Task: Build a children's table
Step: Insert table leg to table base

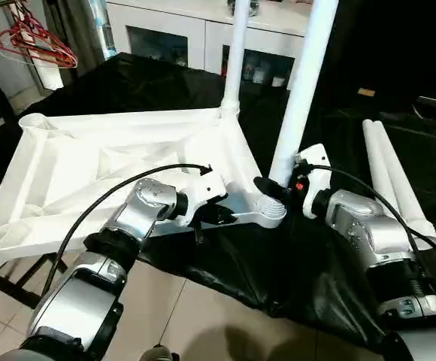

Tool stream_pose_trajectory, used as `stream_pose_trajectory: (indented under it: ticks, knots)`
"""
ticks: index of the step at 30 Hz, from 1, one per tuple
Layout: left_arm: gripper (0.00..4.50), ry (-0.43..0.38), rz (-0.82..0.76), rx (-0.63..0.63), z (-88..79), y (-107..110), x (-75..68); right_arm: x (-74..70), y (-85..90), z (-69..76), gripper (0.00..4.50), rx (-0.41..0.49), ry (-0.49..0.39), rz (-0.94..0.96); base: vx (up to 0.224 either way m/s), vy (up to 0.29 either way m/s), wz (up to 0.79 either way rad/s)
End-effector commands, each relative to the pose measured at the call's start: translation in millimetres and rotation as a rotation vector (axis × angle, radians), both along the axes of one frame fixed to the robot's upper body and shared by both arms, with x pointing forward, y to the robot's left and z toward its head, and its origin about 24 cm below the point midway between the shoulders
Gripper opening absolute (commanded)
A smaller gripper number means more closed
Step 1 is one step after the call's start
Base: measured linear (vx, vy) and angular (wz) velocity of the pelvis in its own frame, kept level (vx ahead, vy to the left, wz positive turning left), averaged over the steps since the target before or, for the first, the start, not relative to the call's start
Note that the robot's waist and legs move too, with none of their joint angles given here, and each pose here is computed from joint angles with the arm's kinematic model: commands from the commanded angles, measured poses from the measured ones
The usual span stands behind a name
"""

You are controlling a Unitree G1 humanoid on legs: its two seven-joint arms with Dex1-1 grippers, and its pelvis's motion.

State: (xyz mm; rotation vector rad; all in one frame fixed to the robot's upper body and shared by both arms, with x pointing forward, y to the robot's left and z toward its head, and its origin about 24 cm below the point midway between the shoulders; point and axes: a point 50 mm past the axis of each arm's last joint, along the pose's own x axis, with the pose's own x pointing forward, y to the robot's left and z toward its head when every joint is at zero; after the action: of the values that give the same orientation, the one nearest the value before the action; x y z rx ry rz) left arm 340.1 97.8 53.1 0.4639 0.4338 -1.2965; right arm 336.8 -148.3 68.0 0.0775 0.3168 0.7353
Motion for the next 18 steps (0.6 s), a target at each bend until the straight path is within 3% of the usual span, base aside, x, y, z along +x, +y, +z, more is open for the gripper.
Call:
stream_pose_trajectory:
  ticks: [1,9,18]
  knots:
    - [0.0,0.051,-0.034,0.008,-10.1,-3,-7.9,0.3,-2.5,-5.7,1.91,0.02,0.027,-0.017,0.0,0.0,0.0]
    - [0.0,0.025,0.044,-0.042,-4.9,-4,-2.3,-14.0,-10.0,-27.6,1.91,0.159,0.106,-0.068,0.0,0.0,0.0]
    - [0.0,-0.02,0.113,-0.036,-0.2,-1,4.2,-38.1,-17.1,-54.4,1.91,0.223,0.137,-0.115,0.0,0.0,0.0]
